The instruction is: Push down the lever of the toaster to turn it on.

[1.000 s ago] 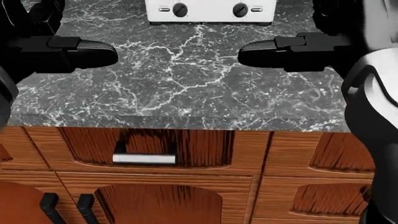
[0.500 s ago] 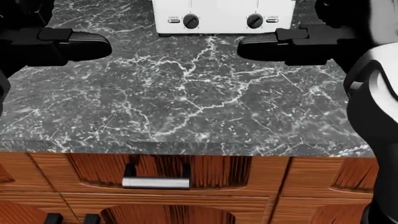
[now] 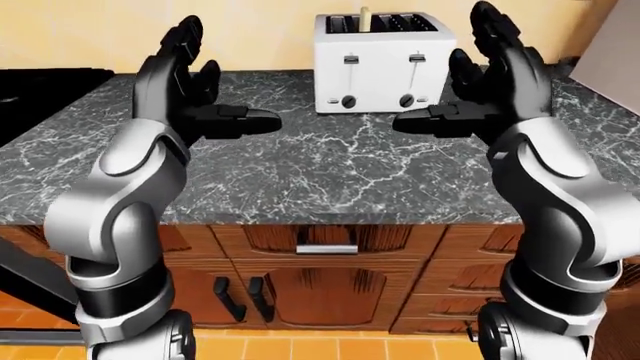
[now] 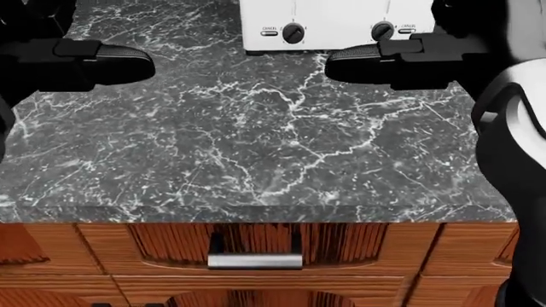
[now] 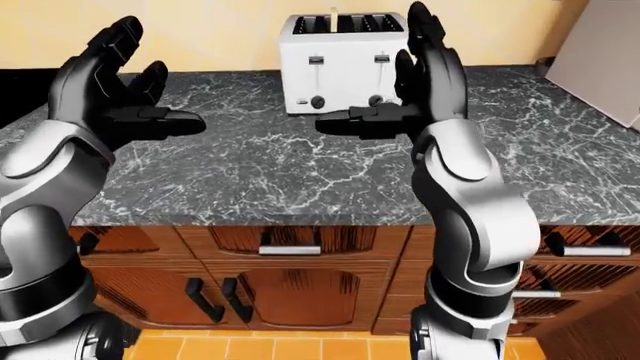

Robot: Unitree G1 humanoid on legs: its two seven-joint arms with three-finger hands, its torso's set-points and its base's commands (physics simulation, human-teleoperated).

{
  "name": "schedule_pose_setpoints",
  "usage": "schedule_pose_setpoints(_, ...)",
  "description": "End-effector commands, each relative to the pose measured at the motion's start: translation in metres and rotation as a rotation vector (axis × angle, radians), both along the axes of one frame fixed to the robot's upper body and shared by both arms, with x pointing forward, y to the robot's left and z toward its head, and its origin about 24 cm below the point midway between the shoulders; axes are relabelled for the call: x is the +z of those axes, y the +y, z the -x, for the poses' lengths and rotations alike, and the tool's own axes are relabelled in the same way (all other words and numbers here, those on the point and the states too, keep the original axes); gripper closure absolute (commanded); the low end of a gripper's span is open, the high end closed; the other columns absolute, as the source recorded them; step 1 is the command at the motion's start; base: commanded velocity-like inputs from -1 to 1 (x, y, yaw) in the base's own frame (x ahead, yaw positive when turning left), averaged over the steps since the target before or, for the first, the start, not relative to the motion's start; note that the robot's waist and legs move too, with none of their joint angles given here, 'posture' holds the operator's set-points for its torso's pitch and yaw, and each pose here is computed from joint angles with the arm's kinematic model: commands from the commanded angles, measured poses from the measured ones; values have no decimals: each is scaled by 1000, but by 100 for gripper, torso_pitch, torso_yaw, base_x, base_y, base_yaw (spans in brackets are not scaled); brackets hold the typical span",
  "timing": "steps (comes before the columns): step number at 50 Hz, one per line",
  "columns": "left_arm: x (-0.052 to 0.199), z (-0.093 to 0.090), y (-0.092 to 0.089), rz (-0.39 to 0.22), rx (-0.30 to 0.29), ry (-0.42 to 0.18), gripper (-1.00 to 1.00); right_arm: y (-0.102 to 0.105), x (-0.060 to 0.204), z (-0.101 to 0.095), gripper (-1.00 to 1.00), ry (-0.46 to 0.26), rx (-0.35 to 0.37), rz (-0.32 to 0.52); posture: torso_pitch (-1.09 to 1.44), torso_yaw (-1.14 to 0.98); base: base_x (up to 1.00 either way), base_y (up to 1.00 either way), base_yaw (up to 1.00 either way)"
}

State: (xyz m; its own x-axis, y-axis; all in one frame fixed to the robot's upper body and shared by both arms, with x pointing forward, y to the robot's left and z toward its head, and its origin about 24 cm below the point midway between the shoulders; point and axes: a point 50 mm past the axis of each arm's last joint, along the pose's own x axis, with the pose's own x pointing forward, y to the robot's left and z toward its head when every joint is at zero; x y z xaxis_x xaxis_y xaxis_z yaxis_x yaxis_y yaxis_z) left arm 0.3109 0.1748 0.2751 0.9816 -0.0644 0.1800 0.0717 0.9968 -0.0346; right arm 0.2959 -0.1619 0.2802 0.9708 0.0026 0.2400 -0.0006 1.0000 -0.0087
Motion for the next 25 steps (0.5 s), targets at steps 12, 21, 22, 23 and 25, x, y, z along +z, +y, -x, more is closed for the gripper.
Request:
schedule_pose_setpoints(12,17,5,3,3,19,-88,-100,3,14,5,-100,-80,19,1,0,0,6,29,0)
schedule_pose_setpoints(21,17,5,3,3,19,-88,-100,3,14,5,-100,-82,20,0,0,0,14,30,0)
schedule_pose_setpoints(22,16,5,3,3,19,-88,-100,2,14,4,-100,-82,20,-1,0,0,24,22,0)
schedule_pose_setpoints(23,16,4,3,4,19,-88,-100,2,13,4,-100,-82,19,-2,0,0,25,20,0)
schedule_pose_setpoints(25,16,4,3,3,19,-89,-100,2,14,4,-100,-83,19,-4,0,0,25,10,0)
